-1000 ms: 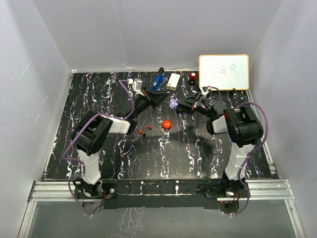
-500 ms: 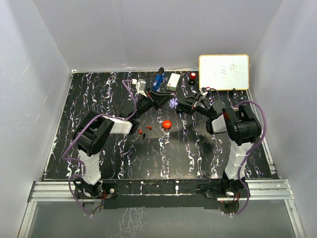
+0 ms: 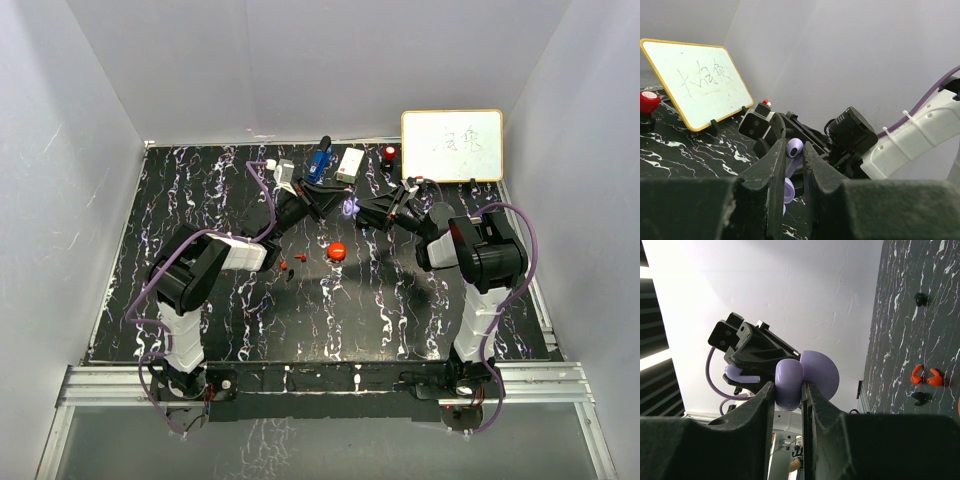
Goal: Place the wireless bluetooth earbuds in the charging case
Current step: Place the earbud in the charging case.
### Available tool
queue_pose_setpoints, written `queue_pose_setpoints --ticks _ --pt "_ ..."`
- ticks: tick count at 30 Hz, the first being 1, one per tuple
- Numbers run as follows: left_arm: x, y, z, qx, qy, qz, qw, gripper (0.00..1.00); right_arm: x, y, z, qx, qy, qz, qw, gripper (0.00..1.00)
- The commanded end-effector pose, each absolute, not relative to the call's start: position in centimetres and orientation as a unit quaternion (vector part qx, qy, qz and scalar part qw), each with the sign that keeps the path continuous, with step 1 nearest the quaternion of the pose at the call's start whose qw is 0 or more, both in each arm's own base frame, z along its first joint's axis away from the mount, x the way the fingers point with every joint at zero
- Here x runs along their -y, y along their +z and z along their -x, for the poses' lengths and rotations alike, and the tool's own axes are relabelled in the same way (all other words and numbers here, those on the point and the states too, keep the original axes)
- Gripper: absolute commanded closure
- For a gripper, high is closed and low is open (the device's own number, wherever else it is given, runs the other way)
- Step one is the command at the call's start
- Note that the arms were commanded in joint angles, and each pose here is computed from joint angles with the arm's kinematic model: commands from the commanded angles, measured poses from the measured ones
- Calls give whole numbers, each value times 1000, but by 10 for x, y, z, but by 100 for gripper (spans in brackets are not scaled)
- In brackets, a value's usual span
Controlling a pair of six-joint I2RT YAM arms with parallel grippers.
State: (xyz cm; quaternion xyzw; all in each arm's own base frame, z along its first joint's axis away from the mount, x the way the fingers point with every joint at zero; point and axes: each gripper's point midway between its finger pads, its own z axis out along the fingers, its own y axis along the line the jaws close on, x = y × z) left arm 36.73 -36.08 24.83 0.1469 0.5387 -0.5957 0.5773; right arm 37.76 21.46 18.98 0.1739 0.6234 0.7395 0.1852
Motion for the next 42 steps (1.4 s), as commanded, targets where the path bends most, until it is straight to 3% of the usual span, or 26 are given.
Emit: queue_pose_setpoints --ticks 1,42 --pt "352 296 -350 -442 -607 -176 637 100 -213 234 -362 -570 771 -66 275 100" --pt "350 301 -352 -436 -600 -174 648 100 -212 256 -350 -554 781 -40 288 100"
